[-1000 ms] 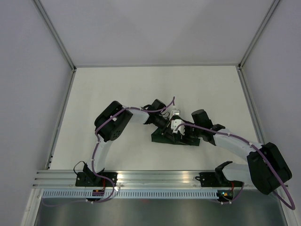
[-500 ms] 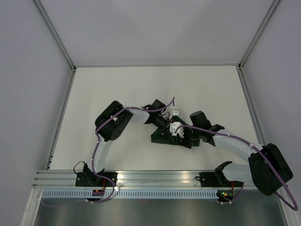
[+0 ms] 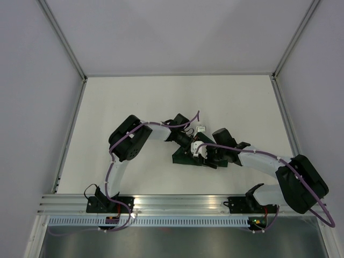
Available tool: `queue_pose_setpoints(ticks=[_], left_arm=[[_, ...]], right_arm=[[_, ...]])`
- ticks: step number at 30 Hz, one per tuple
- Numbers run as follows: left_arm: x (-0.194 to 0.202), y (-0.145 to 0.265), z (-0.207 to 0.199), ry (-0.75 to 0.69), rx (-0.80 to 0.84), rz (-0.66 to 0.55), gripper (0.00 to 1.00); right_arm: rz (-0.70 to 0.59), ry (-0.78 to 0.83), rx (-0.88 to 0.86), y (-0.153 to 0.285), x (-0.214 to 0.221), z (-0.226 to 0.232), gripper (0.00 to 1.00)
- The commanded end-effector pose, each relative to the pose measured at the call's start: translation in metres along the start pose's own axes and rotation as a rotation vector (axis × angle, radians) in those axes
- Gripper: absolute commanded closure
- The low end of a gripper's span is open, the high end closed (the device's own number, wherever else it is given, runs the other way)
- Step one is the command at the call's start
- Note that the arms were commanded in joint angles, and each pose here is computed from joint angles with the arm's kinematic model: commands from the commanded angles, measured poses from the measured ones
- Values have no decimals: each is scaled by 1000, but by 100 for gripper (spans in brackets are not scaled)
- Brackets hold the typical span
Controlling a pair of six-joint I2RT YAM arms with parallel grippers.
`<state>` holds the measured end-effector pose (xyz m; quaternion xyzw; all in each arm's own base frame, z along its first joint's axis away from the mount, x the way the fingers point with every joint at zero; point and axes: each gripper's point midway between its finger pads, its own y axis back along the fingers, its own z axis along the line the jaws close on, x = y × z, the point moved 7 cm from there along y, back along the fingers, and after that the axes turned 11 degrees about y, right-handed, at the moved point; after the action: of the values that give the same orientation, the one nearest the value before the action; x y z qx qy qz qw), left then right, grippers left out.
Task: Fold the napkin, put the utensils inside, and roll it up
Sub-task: Roll the napkin at the center of the board.
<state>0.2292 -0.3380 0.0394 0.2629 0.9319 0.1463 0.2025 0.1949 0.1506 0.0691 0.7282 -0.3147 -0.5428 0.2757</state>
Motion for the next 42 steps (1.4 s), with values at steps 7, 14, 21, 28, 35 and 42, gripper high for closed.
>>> queue_pose_setpoints(ticks=[7,14,21,28,35,42], left_arm=[[9,6,13,77,-225,-27,58],[-14,24,-6,29,-305,-125,58],[-30,51,-14,3,-379,-231,57],[-40,85,-21,-8,-463,-375,57],[-47,128,-42,-94,-608,-641,58],[-36,143,-76,-274,-612,-771,58]], right_arm=[[20,-14,-111,-4,3,9,62],[43,-48,-241,-8,9,21,66],[44,-86,-338,-8,10,23,68],[35,-155,-419,-9,15,18,68],[23,-256,-534,-10,20,5,69],[38,-340,-601,-15,26,-13,70]])
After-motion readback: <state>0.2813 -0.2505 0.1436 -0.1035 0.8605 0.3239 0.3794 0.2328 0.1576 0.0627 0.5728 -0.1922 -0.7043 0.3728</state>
